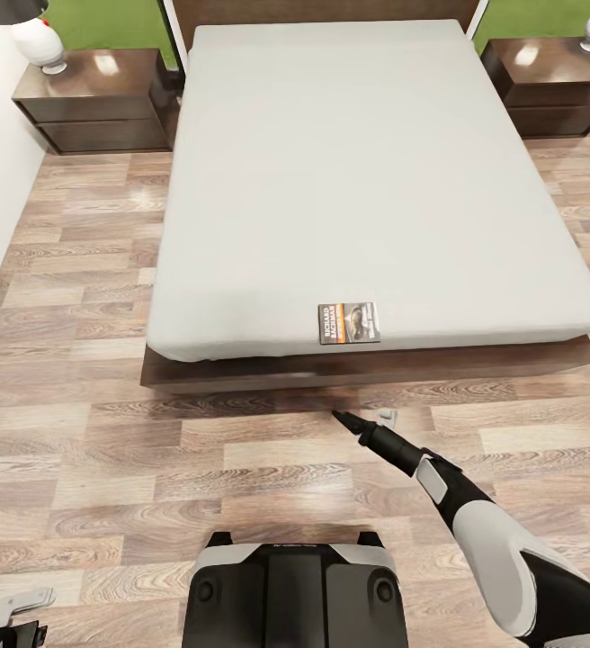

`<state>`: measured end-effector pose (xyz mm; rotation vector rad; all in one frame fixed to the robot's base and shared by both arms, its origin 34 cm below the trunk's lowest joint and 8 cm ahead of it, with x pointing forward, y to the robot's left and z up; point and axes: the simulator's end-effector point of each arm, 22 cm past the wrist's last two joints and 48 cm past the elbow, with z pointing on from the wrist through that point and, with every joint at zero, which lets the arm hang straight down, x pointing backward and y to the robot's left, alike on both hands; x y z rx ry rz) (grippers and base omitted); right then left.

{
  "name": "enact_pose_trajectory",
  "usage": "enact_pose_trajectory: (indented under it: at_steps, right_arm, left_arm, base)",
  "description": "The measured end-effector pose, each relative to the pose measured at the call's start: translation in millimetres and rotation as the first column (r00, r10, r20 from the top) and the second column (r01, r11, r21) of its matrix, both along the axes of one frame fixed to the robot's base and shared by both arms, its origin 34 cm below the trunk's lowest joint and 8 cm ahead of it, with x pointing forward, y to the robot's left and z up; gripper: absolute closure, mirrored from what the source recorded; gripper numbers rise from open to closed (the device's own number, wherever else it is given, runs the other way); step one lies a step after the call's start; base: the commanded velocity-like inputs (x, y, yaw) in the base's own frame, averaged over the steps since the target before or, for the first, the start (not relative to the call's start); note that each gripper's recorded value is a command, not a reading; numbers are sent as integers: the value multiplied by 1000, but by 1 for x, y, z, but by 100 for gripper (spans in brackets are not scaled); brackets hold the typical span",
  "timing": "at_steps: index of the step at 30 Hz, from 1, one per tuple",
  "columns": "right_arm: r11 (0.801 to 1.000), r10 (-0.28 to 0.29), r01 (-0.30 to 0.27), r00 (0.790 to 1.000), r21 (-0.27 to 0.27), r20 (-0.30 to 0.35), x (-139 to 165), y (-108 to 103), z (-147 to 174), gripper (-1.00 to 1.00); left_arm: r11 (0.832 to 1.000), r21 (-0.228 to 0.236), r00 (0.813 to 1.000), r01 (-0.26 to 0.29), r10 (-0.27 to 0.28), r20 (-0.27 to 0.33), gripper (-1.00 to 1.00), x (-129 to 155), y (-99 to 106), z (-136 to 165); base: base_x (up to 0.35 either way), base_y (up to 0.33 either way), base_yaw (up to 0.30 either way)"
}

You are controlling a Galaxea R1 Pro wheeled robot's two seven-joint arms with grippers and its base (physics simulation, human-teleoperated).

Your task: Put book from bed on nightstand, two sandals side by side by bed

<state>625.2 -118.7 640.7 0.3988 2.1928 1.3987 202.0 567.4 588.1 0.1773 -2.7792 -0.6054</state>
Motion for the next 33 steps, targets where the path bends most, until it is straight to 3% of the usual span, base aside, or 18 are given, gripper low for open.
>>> enact_pose_trajectory:
  at_steps: [17, 33]
  right_arm:
    - [999, -32, 32, 999, 11, 7, 5, 0, 2, -100]
    - [998, -62, 63, 995, -15, 75, 11, 3, 5, -100]
  left_arm:
    - [1000, -1, 1000, -3, 3, -4, -100, -1, 0, 0]
    - [1000, -1, 1000, -4, 4, -6, -100, -1, 0, 0]
  base:
    - [0, 0, 0]
    - [0, 0, 0]
